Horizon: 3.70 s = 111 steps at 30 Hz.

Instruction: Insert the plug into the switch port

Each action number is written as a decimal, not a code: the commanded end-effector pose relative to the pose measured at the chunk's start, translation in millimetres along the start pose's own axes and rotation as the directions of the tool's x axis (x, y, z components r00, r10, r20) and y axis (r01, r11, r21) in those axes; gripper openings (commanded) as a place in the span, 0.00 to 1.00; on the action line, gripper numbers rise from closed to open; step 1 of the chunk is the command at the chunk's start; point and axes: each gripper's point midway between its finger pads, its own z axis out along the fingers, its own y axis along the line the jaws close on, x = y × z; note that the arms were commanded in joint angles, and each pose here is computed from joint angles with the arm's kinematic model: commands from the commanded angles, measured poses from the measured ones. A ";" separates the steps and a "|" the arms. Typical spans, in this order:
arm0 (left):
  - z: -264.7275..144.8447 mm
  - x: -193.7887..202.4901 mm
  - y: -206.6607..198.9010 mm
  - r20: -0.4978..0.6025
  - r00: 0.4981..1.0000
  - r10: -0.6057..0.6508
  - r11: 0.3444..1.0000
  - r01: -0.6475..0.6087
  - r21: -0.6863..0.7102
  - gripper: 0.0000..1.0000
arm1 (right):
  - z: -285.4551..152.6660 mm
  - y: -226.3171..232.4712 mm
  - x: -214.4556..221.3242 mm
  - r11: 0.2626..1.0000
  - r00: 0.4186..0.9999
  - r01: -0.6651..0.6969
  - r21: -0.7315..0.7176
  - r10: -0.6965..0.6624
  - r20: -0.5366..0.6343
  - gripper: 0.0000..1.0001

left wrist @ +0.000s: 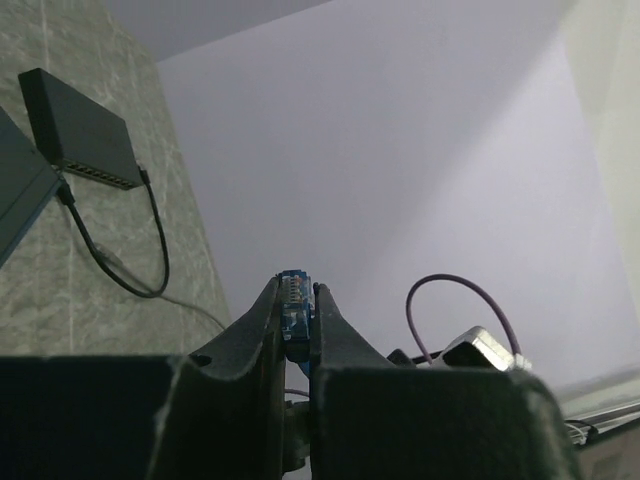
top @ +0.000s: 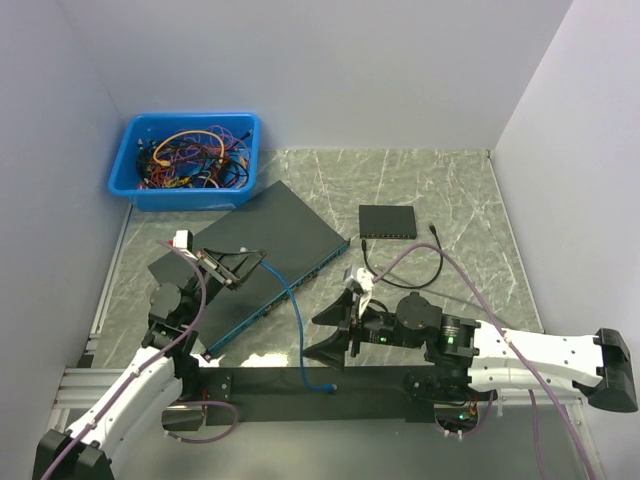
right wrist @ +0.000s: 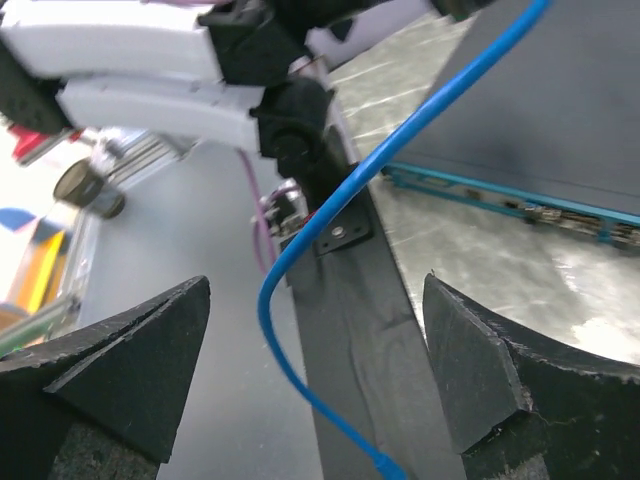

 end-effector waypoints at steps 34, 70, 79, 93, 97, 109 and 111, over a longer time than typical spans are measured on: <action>-14.7 17.8 -46.8 -0.135 0.957 0.255 0.967 -0.253 0.031 0.01 | 107.4 -74.1 -111.3 0.816 0.986 0.167 0.553 -0.153 -0.072 0.44; -15.9 20.5 -65.3 -0.169 0.934 0.315 0.949 -0.310 0.056 0.50 | 104.1 -75.7 -98.6 0.845 0.991 0.127 0.520 -0.132 -0.028 0.00; -49.6 -25.1 -78.1 0.029 0.835 0.549 0.827 -0.538 -0.163 0.97 | 61.0 -93.5 -83.7 0.848 0.997 0.049 0.528 -0.074 0.027 0.00; -58.6 28.4 -68.1 -0.073 0.797 0.599 0.796 -0.583 0.163 0.84 | 49.8 -60.9 -138.0 0.943 0.981 -0.057 0.327 -0.008 0.194 0.00; -55.0 28.0 -67.8 -0.084 0.784 0.616 0.784 -0.598 0.165 0.88 | 56.6 -56.8 -144.3 0.949 0.981 -0.057 0.310 -0.005 0.195 0.00; -27.7 6.0 -33.7 -0.116 0.804 0.583 0.807 -0.590 -0.030 0.76 | 75.5 -90.4 -151.8 0.888 0.982 -0.119 0.444 0.040 0.183 0.00; -27.2 4.4 -19.3 -0.141 0.811 0.568 0.807 -0.582 -0.101 0.74 | 78.3 -98.3 -152.2 0.873 0.981 -0.129 0.470 0.042 0.191 0.00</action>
